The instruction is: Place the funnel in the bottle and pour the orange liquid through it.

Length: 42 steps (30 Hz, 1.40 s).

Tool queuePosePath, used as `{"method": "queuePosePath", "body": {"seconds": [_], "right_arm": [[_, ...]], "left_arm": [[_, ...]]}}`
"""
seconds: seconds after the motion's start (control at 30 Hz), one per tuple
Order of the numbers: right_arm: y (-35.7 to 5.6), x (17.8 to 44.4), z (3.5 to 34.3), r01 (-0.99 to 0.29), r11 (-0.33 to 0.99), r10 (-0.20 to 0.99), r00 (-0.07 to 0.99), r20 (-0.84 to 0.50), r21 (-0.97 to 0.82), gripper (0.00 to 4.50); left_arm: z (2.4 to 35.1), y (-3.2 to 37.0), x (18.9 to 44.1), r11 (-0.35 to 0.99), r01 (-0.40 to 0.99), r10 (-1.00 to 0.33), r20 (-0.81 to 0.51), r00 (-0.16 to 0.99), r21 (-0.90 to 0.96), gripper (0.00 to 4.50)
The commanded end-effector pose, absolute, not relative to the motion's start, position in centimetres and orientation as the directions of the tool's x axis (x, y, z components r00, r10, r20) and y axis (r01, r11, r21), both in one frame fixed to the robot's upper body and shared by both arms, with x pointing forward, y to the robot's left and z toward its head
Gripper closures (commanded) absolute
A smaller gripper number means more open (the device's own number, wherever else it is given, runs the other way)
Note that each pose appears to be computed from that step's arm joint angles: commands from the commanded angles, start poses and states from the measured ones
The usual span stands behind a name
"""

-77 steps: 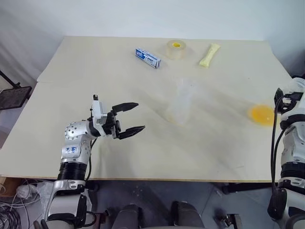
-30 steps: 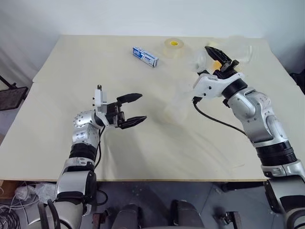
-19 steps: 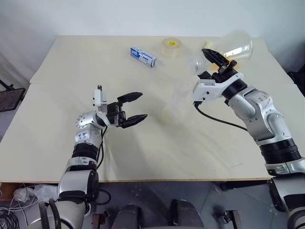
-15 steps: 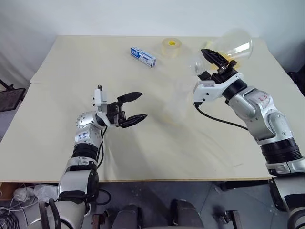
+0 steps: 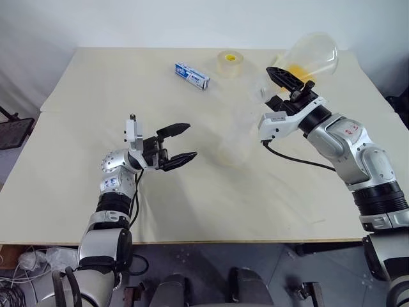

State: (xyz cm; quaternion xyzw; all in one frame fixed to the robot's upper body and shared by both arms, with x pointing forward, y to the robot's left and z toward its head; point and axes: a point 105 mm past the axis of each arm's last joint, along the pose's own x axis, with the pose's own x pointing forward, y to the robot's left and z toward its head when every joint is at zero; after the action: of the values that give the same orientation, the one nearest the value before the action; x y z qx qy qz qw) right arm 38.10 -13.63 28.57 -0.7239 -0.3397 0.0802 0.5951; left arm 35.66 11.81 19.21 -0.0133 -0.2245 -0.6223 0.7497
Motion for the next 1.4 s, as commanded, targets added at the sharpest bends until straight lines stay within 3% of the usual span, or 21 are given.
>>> {"method": "queuePosePath", "body": {"seconds": [0.03, 1.4], "right_arm": [[-13.58, 37.51, 30.59, 0.469, -0.067, 0.605, 0.721, 0.338, -0.881, 2.05], [-13.85, 37.53, 30.25, 0.520, -0.190, 0.656, 0.698, 0.286, -0.833, 2.05]], "left_arm": [[20.16, 11.83, 35.38, 0.228, 0.928, -0.921, 0.375, 0.107, 0.296, 0.00], [19.97, 11.57, 35.23, 0.216, 0.935, -0.922, 0.373, 0.101, 0.281, 0.00]]}}
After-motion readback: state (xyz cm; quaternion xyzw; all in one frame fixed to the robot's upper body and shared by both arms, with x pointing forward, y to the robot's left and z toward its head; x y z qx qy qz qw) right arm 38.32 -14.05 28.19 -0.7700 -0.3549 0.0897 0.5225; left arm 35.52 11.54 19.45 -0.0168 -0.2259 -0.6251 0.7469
